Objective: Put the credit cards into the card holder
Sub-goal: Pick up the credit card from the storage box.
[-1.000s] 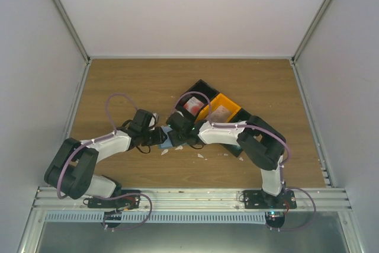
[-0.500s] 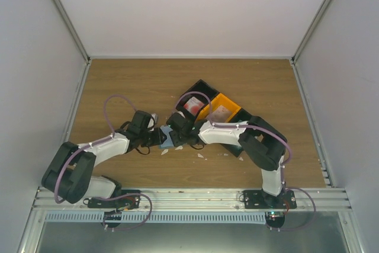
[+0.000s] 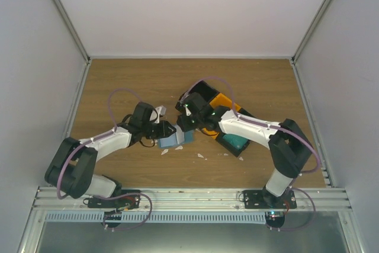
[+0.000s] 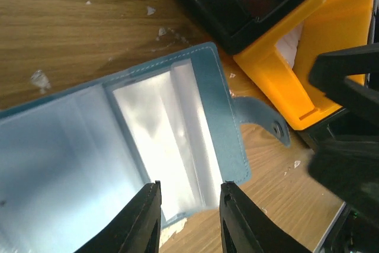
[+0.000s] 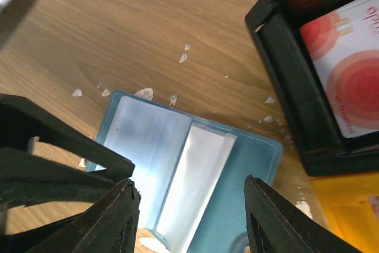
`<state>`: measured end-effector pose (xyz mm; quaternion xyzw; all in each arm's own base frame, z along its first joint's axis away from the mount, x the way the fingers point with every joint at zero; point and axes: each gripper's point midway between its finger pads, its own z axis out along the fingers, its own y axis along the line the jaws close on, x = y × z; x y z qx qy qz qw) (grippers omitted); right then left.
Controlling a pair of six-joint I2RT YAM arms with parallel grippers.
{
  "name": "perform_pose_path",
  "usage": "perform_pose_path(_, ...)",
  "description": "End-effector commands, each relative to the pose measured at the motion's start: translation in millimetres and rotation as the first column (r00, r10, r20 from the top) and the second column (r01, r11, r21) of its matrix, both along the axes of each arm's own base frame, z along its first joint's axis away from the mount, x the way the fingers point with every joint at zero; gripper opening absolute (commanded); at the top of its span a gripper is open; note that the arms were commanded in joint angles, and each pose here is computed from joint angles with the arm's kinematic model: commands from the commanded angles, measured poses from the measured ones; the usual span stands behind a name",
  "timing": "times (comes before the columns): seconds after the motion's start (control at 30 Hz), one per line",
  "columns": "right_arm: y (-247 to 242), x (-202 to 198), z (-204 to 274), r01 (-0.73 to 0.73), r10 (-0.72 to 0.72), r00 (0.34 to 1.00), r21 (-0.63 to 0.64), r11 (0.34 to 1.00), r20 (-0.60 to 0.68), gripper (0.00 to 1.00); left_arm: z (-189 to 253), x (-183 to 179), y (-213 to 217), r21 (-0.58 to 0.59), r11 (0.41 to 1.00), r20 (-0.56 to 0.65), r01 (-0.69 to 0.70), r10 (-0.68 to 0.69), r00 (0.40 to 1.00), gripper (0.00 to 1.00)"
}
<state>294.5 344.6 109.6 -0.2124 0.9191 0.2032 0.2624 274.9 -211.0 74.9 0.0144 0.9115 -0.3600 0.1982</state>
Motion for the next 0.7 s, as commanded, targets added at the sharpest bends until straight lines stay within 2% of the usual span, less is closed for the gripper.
perform_pose_path(0.0,-16,1,13,-0.046,0.046,0.999,0.013,0.999,0.013,0.5,11,20,-18,-0.059,0.996,0.056,0.061,-0.057,0.997,0.31)
perform_pose_path(0.17,-56,16,19,-0.013,0.014,0.999,-0.029,0.999,0.036,0.49,6,24,-26,-0.081,0.993,0.044,0.084,-0.081,0.996,0.31)
perform_pose_path(0.33,-102,26,11,-0.004,0.006,1.0,-0.125,0.992,0.021,0.49,-1,24,-32,-0.094,0.99,0.022,0.102,-0.101,0.995,0.31)
perform_pose_path(0.47,-133,36,-10,0.011,-0.02,0.999,-0.21,0.978,-0.04,0.41,-9,23,-35,-0.096,0.99,0.001,0.105,-0.105,0.994,0.31)
perform_pose_path(0.57,-141,42,-23,-0.014,-0.005,0.997,-0.249,0.968,-0.075,0.37,-9,23,-39,-0.109,0.988,0.0,0.106,-0.107,0.994,0.3)
perform_pose_path(0.67,-139,49,-33,-0.059,0.034,0.995,-0.285,0.957,-0.095,0.39,-7,23,-43,-0.119,0.987,0.004,0.109,-0.11,0.994,0.3)
